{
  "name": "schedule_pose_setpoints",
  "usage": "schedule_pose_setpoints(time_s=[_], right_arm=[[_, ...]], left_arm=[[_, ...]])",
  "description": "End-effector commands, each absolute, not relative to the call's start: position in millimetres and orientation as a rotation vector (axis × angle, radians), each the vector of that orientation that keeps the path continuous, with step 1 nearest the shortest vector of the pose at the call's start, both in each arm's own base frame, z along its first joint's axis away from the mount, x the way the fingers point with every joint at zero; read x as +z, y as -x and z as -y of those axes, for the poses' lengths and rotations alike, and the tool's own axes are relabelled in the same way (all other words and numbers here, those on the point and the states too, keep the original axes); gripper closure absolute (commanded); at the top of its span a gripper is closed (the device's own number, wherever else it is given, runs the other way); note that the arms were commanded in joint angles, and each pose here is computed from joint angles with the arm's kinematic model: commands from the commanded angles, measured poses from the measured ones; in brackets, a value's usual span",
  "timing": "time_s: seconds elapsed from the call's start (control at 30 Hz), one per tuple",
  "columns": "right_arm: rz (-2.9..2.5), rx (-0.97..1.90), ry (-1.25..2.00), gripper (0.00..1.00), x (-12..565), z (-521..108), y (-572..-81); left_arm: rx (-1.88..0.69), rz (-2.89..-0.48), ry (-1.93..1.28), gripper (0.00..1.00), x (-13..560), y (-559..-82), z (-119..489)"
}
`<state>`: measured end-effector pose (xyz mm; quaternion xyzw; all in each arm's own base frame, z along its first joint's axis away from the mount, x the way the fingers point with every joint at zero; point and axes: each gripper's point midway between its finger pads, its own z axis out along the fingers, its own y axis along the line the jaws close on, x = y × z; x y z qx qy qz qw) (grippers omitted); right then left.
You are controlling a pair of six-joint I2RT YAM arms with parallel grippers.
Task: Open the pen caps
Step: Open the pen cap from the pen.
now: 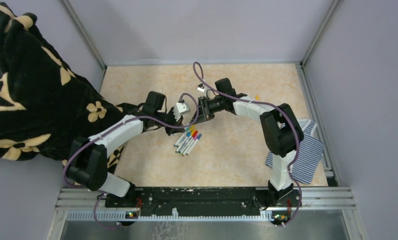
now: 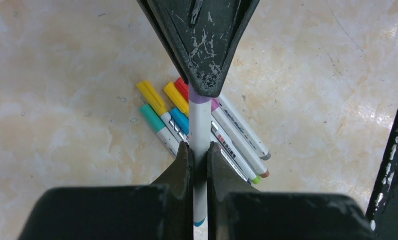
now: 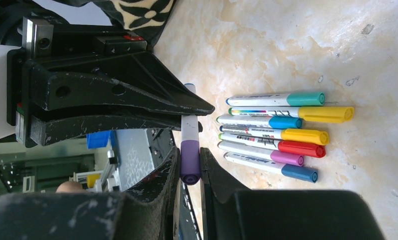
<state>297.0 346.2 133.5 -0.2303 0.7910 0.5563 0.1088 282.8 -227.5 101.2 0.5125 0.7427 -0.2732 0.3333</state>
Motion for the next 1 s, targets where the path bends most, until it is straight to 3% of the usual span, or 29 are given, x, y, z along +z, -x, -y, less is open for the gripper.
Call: schedule_pose_setpoints(time_s=[0.0, 0.37, 0.97], right_arm=[[-2.104, 1.633, 0.807, 1.00, 194.0, -345.0, -302.0], [-2.135, 1.610, 0.771, 1.00, 191.5, -342.4, -306.4], [-2.116, 1.548, 0.807, 1.00, 193.3, -333.6, -312.3]], left_arm=[[-0.722, -2.007, -1.367, 1.00, 87.4, -270.5, 217.5], [-0.488, -2.066, -1.260, 1.00, 74.1, -299.2, 197.1], [-0.623, -2.031, -1.307, 1.00, 79.1, -282.3, 205.7]])
